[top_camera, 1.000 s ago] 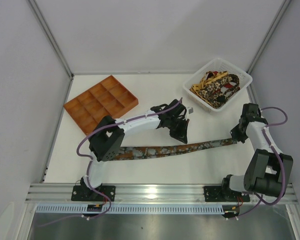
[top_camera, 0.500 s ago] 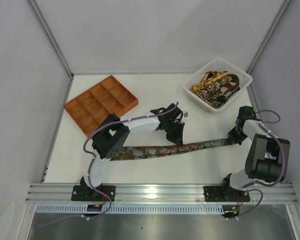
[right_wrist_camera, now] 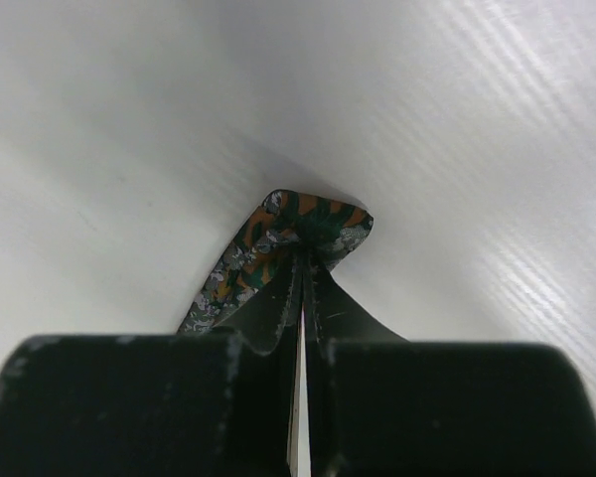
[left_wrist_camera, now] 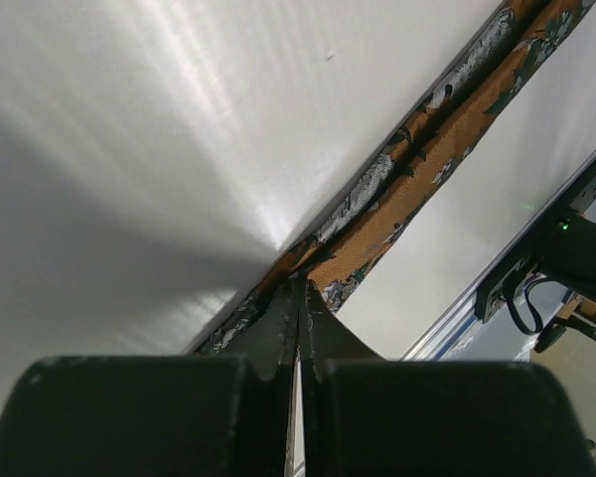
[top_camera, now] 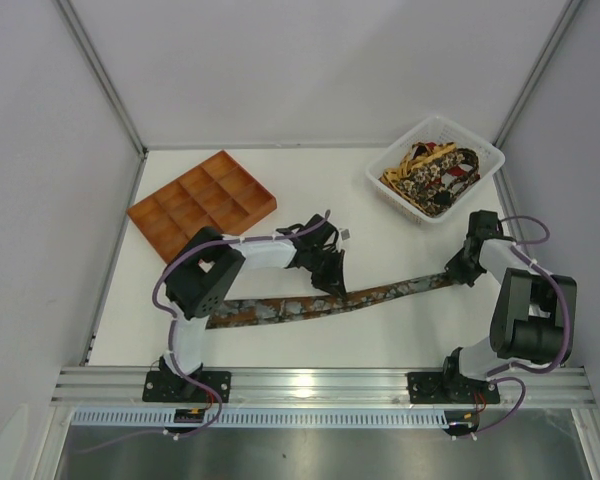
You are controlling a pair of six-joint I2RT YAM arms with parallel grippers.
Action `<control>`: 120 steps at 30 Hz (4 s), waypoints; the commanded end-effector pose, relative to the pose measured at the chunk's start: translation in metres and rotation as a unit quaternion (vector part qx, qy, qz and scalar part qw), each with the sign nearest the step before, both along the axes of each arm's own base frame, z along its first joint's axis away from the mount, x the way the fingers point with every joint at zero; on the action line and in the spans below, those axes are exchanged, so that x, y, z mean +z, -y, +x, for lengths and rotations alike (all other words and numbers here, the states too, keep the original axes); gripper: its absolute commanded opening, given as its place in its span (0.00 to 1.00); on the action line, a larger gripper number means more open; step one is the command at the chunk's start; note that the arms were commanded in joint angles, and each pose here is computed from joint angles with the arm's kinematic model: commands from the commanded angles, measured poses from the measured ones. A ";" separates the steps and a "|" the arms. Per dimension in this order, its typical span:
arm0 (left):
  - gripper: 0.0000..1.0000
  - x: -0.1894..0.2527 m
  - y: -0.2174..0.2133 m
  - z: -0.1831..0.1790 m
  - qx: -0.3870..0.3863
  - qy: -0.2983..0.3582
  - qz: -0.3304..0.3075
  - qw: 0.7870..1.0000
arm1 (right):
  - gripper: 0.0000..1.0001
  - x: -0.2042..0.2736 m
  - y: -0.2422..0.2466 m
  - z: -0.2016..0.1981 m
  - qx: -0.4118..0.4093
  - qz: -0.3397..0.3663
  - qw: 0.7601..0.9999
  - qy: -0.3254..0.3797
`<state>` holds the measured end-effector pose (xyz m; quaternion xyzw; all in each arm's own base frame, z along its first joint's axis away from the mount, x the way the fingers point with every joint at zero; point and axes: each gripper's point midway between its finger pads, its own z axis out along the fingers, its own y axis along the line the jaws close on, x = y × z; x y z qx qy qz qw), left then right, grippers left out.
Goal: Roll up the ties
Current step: Flatten the tie
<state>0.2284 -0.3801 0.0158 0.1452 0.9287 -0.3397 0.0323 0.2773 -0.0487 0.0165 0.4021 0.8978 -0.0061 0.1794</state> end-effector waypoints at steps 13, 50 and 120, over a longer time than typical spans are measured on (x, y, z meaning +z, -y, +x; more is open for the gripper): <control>0.09 0.015 -0.080 0.020 0.004 0.083 0.110 0.990 | 0.00 0.025 -0.067 -0.008 0.110 0.030 0.993 -0.015; 0.03 0.021 0.134 0.071 -0.037 0.095 -0.035 0.994 | 0.00 -0.009 -0.113 -0.022 0.161 0.014 0.987 0.021; 0.00 0.014 -0.007 -0.046 -0.016 0.049 0.043 0.998 | 0.53 0.005 -0.074 0.030 0.217 0.102 0.962 0.130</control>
